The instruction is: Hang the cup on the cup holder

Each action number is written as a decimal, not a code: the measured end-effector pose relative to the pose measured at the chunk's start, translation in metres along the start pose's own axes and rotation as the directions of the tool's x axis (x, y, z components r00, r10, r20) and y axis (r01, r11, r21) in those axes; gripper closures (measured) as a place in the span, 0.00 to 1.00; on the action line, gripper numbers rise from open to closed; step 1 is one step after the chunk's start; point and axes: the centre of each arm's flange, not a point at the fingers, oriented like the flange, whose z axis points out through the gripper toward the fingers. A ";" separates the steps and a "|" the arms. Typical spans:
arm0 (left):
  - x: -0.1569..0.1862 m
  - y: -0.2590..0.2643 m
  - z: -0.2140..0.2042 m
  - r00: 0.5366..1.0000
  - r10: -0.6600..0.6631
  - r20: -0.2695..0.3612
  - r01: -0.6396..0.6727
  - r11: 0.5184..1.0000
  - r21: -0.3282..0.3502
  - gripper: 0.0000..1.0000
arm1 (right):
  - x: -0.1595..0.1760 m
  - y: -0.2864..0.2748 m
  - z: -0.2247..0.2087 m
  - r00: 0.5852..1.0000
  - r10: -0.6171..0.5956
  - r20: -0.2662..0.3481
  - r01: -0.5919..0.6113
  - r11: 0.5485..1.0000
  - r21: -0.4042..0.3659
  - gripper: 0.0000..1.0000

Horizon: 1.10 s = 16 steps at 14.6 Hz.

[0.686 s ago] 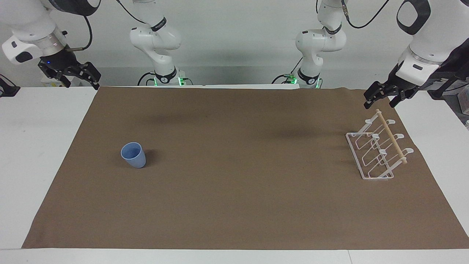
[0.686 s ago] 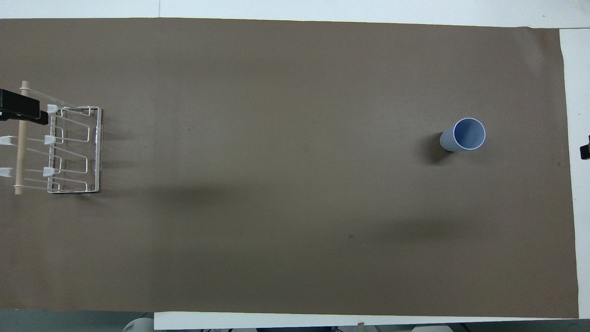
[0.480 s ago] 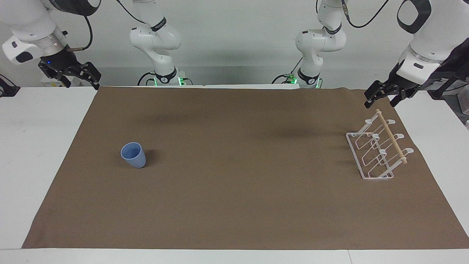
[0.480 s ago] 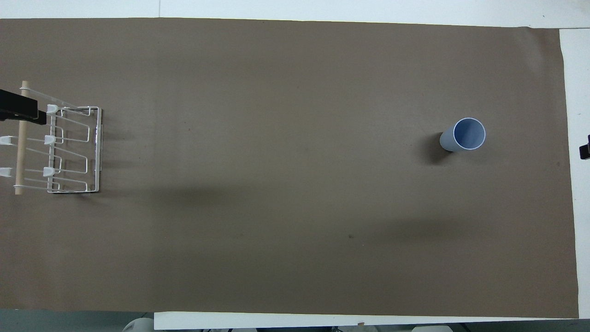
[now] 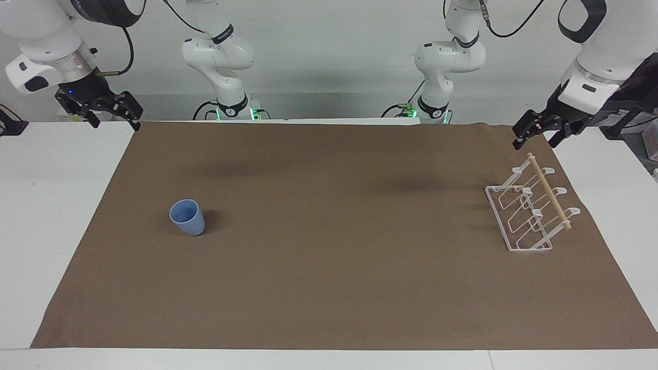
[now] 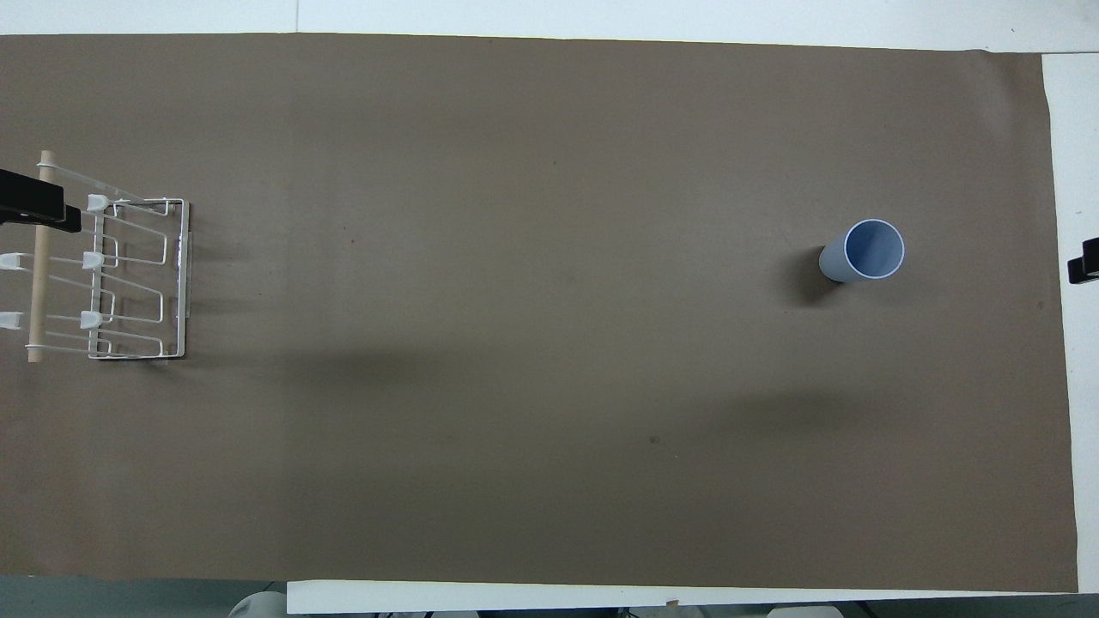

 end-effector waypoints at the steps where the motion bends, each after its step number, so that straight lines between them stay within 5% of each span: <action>1: 0.000 0.000 0.000 1.000 0.000 0.000 0.000 1.000 0.000 0.00 | 0.004 -0.002 0.011 1.000 -0.011 -0.011 0.011 1.000 0.014 0.00; 6: 0.000 0.001 0.000 1.000 0.002 0.001 -0.002 1.000 0.000 0.00 | 0.047 -0.009 0.082 0.998 -0.051 -0.040 0.054 0.997 0.057 0.00; 10: -0.001 0.000 0.001 1.000 0.000 0.003 0.000 1.000 0.000 0.00 | 0.082 -0.008 0.152 0.996 -0.094 -0.002 0.094 0.994 0.053 0.02; 16: -0.002 -0.001 0.004 1.000 -0.001 0.010 0.001 1.000 0.000 0.00 | 0.084 -0.018 0.210 0.993 -0.113 0.016 0.111 0.991 0.080 0.07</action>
